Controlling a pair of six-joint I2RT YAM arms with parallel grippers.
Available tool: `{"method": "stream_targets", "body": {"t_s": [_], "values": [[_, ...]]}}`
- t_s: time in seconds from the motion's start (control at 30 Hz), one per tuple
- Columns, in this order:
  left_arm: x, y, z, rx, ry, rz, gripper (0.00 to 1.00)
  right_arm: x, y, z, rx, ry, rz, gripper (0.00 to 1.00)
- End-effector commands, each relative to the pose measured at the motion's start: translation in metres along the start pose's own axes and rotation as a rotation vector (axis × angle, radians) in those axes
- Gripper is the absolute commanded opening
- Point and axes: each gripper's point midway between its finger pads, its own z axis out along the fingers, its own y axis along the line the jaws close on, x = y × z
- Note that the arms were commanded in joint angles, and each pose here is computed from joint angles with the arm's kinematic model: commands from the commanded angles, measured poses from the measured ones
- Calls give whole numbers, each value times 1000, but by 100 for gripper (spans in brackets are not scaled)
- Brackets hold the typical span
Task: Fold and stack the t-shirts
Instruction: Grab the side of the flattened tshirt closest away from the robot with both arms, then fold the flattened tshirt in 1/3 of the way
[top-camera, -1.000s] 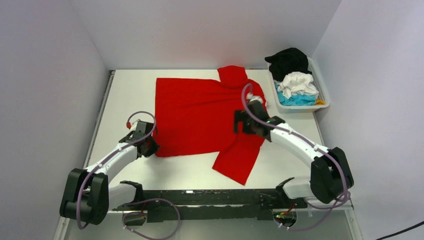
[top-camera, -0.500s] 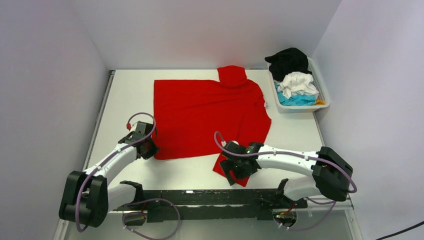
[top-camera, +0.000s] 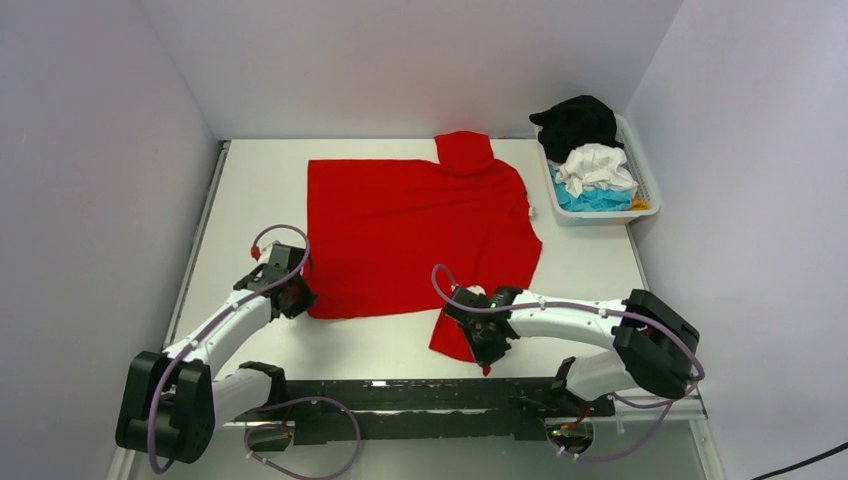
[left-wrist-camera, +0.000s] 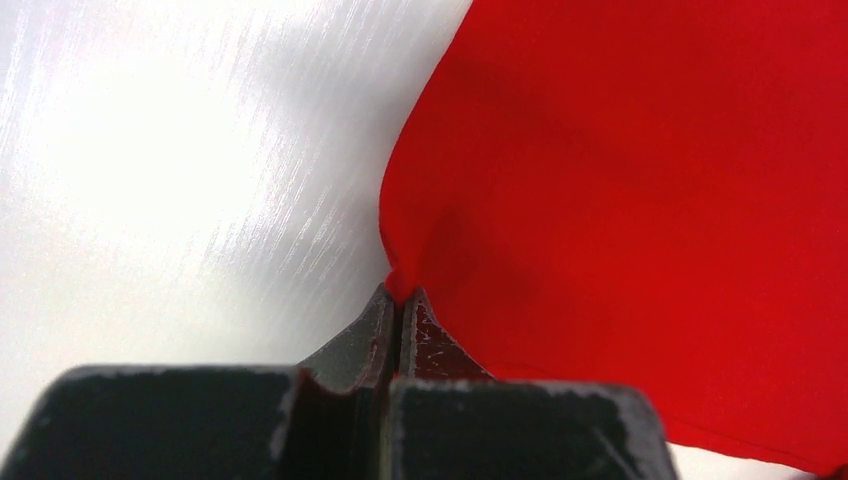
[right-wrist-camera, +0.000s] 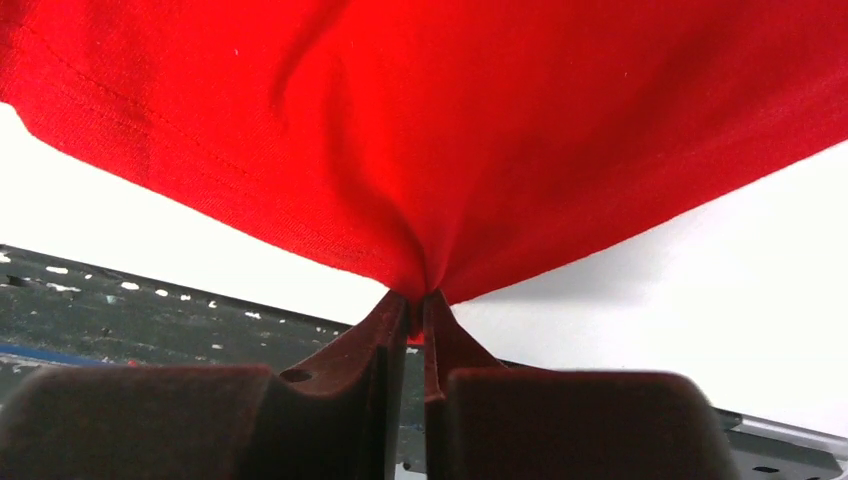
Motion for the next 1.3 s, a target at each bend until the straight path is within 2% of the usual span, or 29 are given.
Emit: {"method": "stream_targets", "body": {"t_s": [0.0,0.13,0.3,0.43,0.6,0.83,0.97,1.07,1.27], "values": [[-1,3,-7,-5,-4,5,0,22,8,-9,-69,75,27,8],[6,14,-12,-41,12,3,0,39,36,-33,-272,130,-15,2],[16,27,-18,-62,25,-9,0,63,37,-41,-301,212,-17,0],[17,28,-21,-52,15,-12,0,60,35,-44,-290,194,-36,0],[9,8,-26,39,5,-6,0,22,24,-47,-217,81,11,0],[-17,-16,-40,90,-39,4,0,-54,12,-78,-298,-153,91,0],[-32,-29,-46,109,-62,6,0,-89,6,-88,-307,-215,93,0],[-42,-35,-47,90,-61,14,0,-120,-14,-96,-239,-274,135,0],[-69,-44,-49,52,-84,12,0,-167,-41,-110,-210,-355,225,0]]}}
